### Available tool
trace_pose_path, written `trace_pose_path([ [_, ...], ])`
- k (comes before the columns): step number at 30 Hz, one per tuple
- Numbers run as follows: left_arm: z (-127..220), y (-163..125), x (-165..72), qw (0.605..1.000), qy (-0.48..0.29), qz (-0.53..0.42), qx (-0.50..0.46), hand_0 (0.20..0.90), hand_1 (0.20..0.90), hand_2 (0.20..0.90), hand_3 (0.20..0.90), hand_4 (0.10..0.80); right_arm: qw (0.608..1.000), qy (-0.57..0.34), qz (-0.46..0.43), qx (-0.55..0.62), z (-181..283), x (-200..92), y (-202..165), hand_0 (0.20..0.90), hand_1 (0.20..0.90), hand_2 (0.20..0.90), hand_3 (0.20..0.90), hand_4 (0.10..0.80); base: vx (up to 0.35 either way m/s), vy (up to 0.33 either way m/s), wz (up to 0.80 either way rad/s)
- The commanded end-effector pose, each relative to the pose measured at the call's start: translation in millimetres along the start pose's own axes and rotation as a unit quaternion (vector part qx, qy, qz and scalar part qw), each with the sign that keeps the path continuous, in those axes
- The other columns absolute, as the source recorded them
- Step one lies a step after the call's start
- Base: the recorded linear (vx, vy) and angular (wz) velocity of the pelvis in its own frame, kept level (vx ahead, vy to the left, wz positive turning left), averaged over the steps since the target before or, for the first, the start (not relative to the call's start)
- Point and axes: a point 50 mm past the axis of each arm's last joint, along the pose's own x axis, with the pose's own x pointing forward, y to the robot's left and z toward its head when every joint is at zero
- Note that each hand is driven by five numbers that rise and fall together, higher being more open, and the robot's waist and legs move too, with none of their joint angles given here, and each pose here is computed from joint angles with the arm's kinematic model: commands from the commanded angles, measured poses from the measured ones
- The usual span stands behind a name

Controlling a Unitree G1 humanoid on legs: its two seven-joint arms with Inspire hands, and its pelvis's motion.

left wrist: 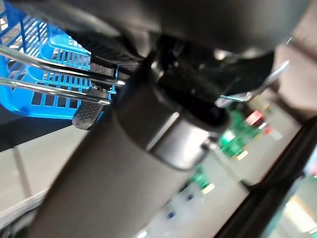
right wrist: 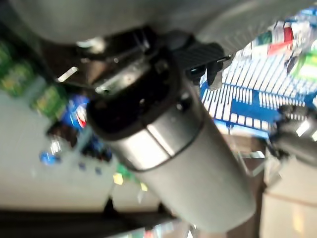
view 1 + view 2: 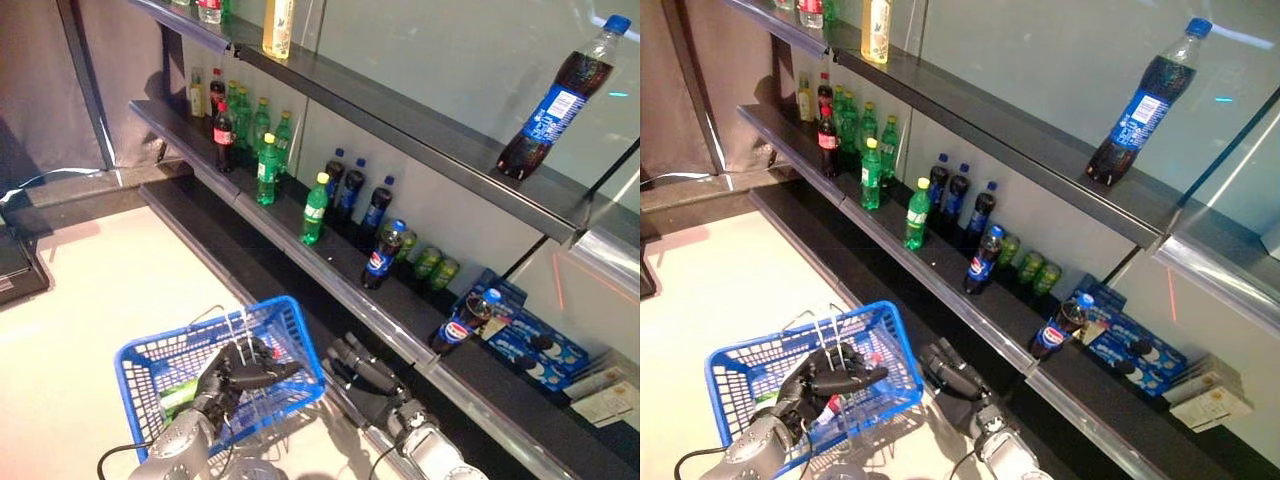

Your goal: Pick up the drink and place into the basket.

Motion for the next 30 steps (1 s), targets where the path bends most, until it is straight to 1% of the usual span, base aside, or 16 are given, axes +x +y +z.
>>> trace_pose_path([
  [1, 112.7, -26.0, -57.9, 0.890, -0.358, -0.279, -0.037, 0.300, 0.300, 0.300, 0.200, 0.100, 0.979, -0.107, 0.163, -0.059, 54.3, -37.8, 18.3, 0.900, 0.900, 0.900, 0.900, 0.800, -0.212, 0.224, 0.03],
  [2, 108.1, -13.3, -69.5, 0.891, -0.353, -0.283, -0.042, 0.300, 0.300, 0.300, 0.200, 0.100, 0.976, -0.122, 0.168, -0.068, 59.3, -48.2, 16.0, 0.900, 0.900, 0.900, 0.900, 0.800, -0.117, 0.160, 0.16],
  [5, 103.6, 5.0, -89.8, 0.893, -0.339, -0.295, -0.032, 0.300, 0.300, 0.300, 0.200, 0.100, 0.974, -0.148, 0.147, -0.092, 72.6, -64.2, 12.8, 0.900, 0.900, 0.900, 0.900, 0.800, -0.078, 0.119, 0.32],
  [9, 104.3, 16.2, -96.3, 0.902, -0.327, -0.282, -0.022, 0.300, 0.300, 0.300, 0.200, 0.100, 0.976, -0.152, 0.108, -0.110, 78.1, -73.8, 6.5, 0.900, 0.900, 0.900, 0.900, 0.800, -0.064, 0.043, 0.30],
  [14, 97.8, 27.8, -95.1, 0.922, -0.317, -0.218, -0.050, 0.300, 0.300, 0.300, 0.200, 0.100, 0.984, -0.119, 0.060, -0.118, 68.3, -82.8, -5.3, 0.900, 0.900, 0.900, 0.900, 0.800, -0.086, -0.005, 0.04],
  [17, 85.3, 39.2, -87.1, 0.934, -0.313, -0.149, -0.085, 0.300, 0.300, 0.300, 0.200, 0.100, 0.987, -0.085, 0.039, -0.133, 57.4, -86.4, -17.6, 0.900, 0.900, 0.900, 0.900, 0.800, -0.167, -0.044, 0.00],
  [18, 84.7, 39.6, -86.6, 0.935, -0.313, -0.146, -0.085, 0.300, 0.300, 0.300, 0.200, 0.100, 0.987, -0.083, 0.038, -0.134, 57.0, -86.5, -18.2, 0.900, 0.900, 0.900, 0.900, 0.800, -0.192, -0.059, 0.02],
  [19, 78.2, 44.1, -79.8, 0.940, -0.306, -0.114, -0.097, 0.300, 0.300, 0.300, 0.200, 0.100, 0.987, -0.064, 0.029, -0.146, 52.4, -85.3, -23.8, 0.900, 0.900, 0.900, 0.900, 0.800, -0.191, -0.052, 0.01],
  [21, 72.1, 44.8, -72.1, 0.942, -0.302, -0.102, -0.109, 0.300, 0.300, 0.300, 0.200, 0.100, 0.986, -0.053, 0.022, -0.155, 49.9, -83.3, -27.1, 0.900, 0.900, 0.900, 0.900, 0.800, -0.209, -0.044, 0.00],
  [22, 65.0, 45.8, -64.3, 0.946, -0.295, -0.078, -0.109, 0.300, 0.300, 0.300, 0.200, 0.100, 0.985, -0.032, 0.016, -0.169, 46.1, -80.9, -32.4, 0.900, 0.900, 0.900, 0.900, 0.800, -0.162, -0.027, -0.03],
  [23, 64.1, 45.8, -63.1, 0.946, -0.294, -0.076, -0.111, 0.300, 0.300, 0.300, 0.200, 0.100, 0.985, -0.029, 0.013, -0.171, 45.5, -80.5, -33.3, 0.900, 0.900, 0.900, 0.900, 0.800, -0.246, -0.028, -0.05],
  [24, 56.9, 46.4, -54.1, 0.948, -0.288, -0.053, -0.127, 0.300, 0.300, 0.300, 0.200, 0.100, 0.981, -0.015, -0.003, -0.191, 44.0, -77.1, -39.1, 0.900, 0.900, 0.900, 0.900, 0.800, -0.188, -0.009, -0.04],
  [27, 48.2, 47.4, -43.5, 0.950, -0.274, -0.021, -0.149, 0.300, 0.300, 0.300, 0.200, 0.100, 0.976, 0.002, -0.029, -0.214, 42.0, -72.4, -47.7, 0.900, 0.900, 0.900, 0.900, 0.800, -0.158, 0.005, -0.09],
  [28, 38.6, 48.5, -35.4, 0.952, -0.261, 0.011, -0.162, 0.300, 0.300, 0.300, 0.200, 0.100, 0.970, 0.015, -0.063, -0.235, 38.4, -68.3, -57.4, 0.900, 0.900, 0.900, 0.900, 0.800, -0.178, 0.026, -0.17],
  [30, 28.0, 51.5, -28.0, 0.953, -0.241, 0.047, -0.176, 0.300, 0.300, 0.300, 0.200, 0.100, 0.957, 0.029, -0.096, -0.272, 37.4, -65.8, -66.9, 0.900, 0.900, 0.900, 0.900, 0.800, -0.142, 0.033, -0.13],
])
